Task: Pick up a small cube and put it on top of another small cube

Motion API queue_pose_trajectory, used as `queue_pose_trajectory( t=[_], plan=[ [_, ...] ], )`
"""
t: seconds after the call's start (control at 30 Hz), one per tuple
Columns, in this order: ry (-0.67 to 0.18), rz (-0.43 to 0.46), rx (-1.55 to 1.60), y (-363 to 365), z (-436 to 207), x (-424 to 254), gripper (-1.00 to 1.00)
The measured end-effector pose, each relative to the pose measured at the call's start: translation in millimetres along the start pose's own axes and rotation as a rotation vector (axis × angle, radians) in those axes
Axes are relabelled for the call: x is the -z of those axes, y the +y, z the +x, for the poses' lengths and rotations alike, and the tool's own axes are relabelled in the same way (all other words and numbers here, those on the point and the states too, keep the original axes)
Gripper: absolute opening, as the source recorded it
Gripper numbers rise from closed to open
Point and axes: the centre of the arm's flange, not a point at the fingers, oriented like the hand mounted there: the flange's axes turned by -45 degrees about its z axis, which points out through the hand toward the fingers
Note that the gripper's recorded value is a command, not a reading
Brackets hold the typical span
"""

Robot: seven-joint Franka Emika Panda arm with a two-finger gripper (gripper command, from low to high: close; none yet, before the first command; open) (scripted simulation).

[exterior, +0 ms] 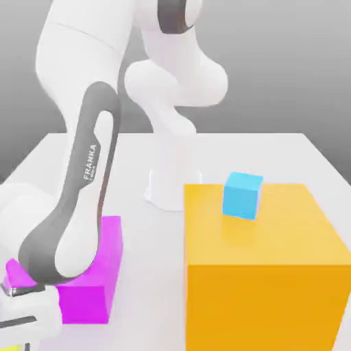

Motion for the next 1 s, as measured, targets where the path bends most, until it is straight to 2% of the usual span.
queue_pose_trajectory(
  t=[0.13,0.27,0.5,0.67,0.83,1.0],
  plan=[
    [-0.001,0.001,0.000,0,0,-2,-1.00],
    [0.003,0.010,0.004,-6,2,53,-1.00],
    [0.037,0.127,0.089,-105,40,120,-1.00],
    [0.041,0.175,0.171,-181,49,172,-1.00],
    [0.028,0.183,0.281,-266,44,223,-1.00],
    [0.014,0.145,0.347,-325,17,269,-1.00]
  ],
)
